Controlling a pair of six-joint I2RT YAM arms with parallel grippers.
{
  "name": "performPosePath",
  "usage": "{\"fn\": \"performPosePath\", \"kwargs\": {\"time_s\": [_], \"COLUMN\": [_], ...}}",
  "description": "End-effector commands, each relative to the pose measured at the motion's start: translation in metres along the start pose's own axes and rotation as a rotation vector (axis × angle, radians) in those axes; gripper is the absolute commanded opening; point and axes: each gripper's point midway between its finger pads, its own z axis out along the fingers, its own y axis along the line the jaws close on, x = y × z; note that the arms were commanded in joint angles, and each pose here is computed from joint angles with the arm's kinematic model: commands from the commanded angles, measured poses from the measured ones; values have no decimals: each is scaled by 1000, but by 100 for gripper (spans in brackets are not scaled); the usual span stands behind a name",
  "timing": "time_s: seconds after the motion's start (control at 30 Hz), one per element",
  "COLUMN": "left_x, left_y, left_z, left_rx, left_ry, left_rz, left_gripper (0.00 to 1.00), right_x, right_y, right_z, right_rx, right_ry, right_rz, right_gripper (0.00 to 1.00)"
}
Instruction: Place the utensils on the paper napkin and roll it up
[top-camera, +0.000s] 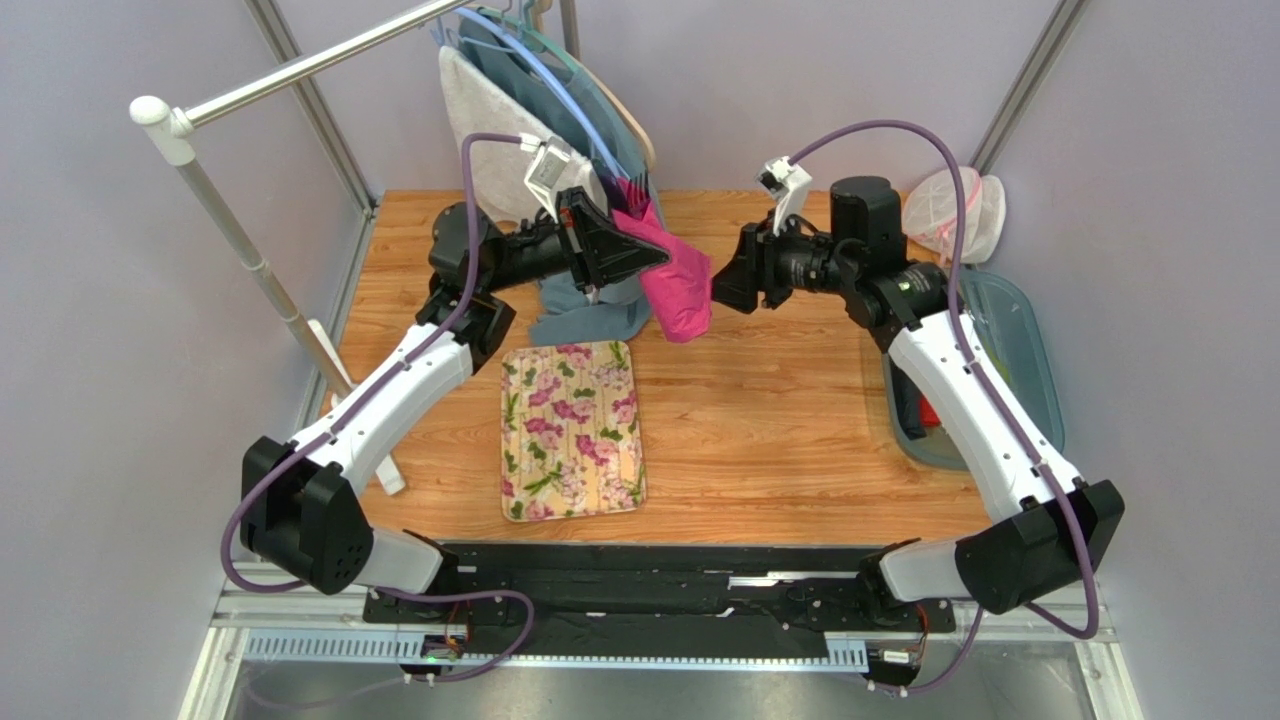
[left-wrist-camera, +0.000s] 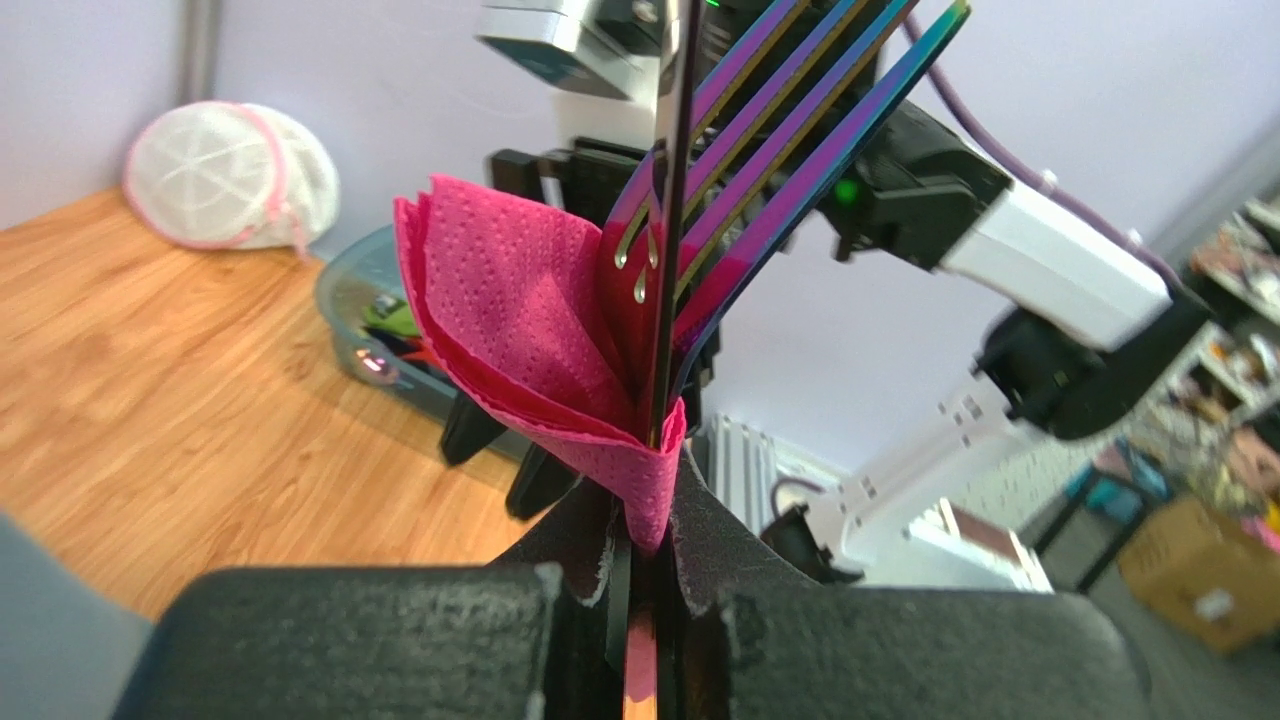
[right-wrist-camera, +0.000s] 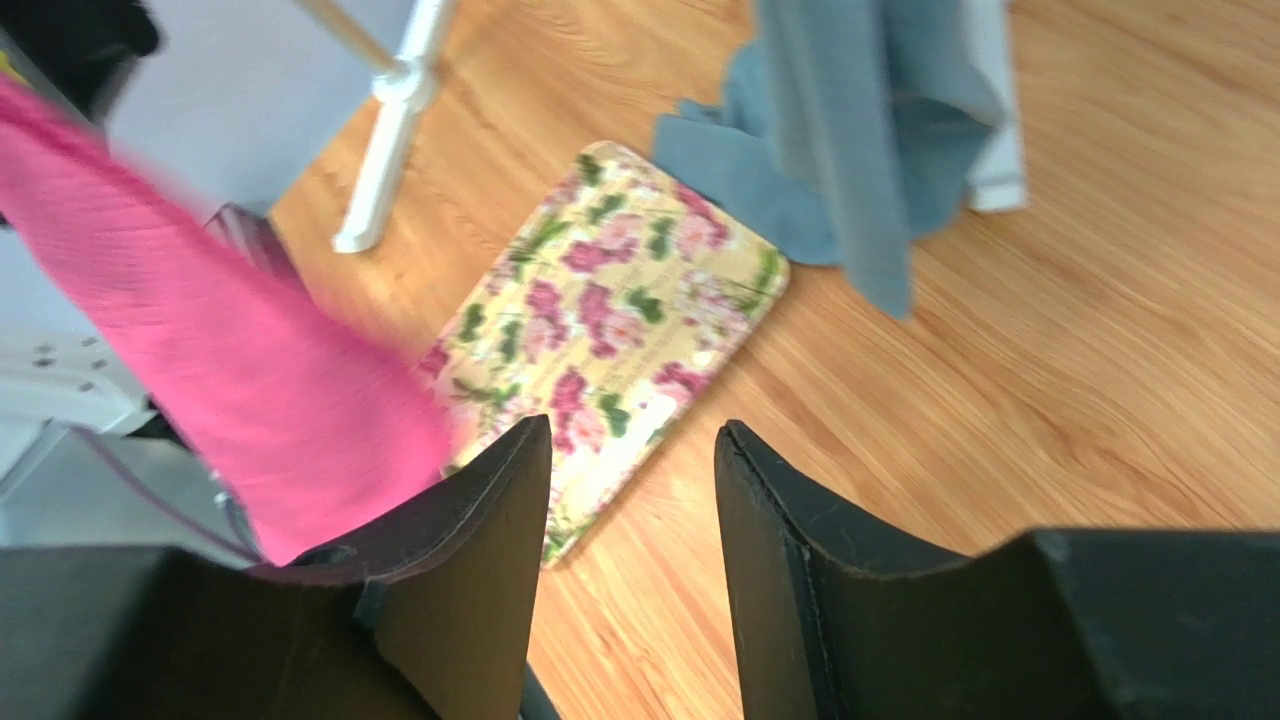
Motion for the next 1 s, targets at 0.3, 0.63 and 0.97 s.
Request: {"fn": "performPosePath", "kwargs": {"time_s": [0.3,0.63,0.97], "left_x": [-26,-25,-34], "left_y": [49,49,9], "left_z": [0,7,8], "left_rx": [-215,-177,-42], "left_ry": [-109,-98,-89], "left_rz": [-79,-156,-68], "left_gripper": [0,0,0], "right_x": [-58,-53,-44], "right_y": [9,61,56], "right_z": [-64,-25,2], "right_rx": [186,-9,-51], "right_ry": [-178,-151,-117], "right_rz": [-177,-286,-304], "right_gripper": [70,71,73]}}
